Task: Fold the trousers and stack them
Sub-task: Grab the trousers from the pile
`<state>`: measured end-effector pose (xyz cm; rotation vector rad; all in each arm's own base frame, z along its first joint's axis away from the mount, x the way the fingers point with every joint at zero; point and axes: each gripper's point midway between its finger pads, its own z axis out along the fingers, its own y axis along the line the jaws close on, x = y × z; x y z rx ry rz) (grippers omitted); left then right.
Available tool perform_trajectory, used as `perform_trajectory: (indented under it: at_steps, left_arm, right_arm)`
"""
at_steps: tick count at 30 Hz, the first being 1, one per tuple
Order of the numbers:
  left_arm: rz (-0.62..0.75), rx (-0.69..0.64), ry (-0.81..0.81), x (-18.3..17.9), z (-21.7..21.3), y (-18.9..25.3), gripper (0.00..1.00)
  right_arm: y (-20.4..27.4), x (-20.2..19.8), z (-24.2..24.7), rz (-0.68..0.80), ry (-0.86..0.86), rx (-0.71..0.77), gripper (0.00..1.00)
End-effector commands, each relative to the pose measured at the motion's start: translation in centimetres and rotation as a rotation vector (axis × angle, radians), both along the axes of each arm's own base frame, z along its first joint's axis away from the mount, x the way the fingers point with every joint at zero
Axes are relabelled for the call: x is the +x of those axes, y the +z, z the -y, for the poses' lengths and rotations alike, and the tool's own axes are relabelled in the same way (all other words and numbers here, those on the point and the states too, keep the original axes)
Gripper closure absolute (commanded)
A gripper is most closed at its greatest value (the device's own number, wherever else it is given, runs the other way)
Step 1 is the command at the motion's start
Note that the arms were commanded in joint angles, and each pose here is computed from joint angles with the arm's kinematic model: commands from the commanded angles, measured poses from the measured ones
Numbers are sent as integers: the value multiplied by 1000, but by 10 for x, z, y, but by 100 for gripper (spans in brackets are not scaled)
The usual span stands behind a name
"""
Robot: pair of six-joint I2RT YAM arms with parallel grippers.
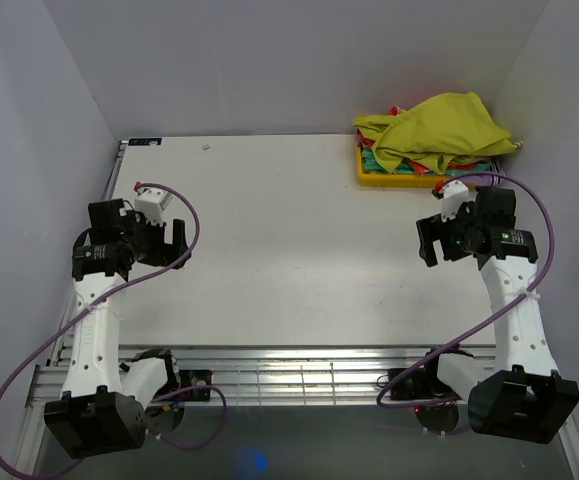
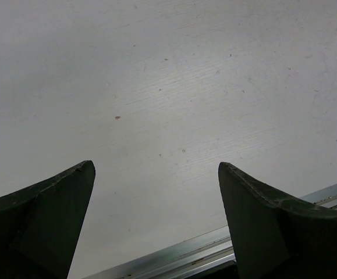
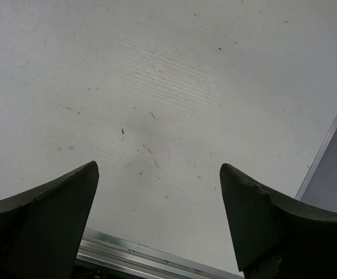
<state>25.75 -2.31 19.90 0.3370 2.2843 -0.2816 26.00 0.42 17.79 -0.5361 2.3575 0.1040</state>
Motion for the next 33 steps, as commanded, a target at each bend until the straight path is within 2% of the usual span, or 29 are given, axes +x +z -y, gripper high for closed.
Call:
perform_trajectory:
  at_steps: [1, 2, 4, 5, 8, 12, 14, 19, 22, 23, 24, 30, 33]
  left_arm:
    - [58, 6, 20, 14, -3, 17, 2]
    - [48, -5, 16, 16, -2, 16, 2]
    - [16, -44, 14, 23, 3, 18, 2]
    - [17, -56, 14, 25, 4, 21, 2]
    - [56, -86, 19, 34, 7, 35, 2]
    - [111, -87, 29, 40, 6, 47, 2]
    - [118, -98, 44, 42, 6, 49, 2]
    - [98, -122, 82, 43, 5, 43, 2]
    - [83, -132, 90, 42, 6, 37, 2]
    - [80, -132, 93, 42, 5, 35, 2]
    - [73, -133, 93, 41, 6, 32, 2]
    - [41, -114, 119, 39, 1, 21, 2]
    - [31, -107, 122, 39, -1, 17, 2]
  right_arm:
    - [34, 33, 5, 94, -37, -2, 10]
    - [57, 48, 11, 146, -60, -23, 10]
    - [62, 74, 17, 124, -94, -18, 10]
    - [95, 91, 22, 194, -113, -27, 10]
    - [110, 134, 31, 200, -150, -21, 10]
    - [159, 212, 46, 311, -188, -22, 10]
    - [160, 234, 50, 322, -211, 3, 10]
    - [113, 282, 53, 282, -261, 75, 10]
    - [76, 307, 63, 241, -315, 62, 10]
    - [80, 316, 72, 268, -344, 39, 10]
    - [58, 326, 75, 236, -355, 35, 10]
    - [15, 363, 84, 257, -361, 40, 10]
    - [9, 378, 87, 286, -360, 32, 10]
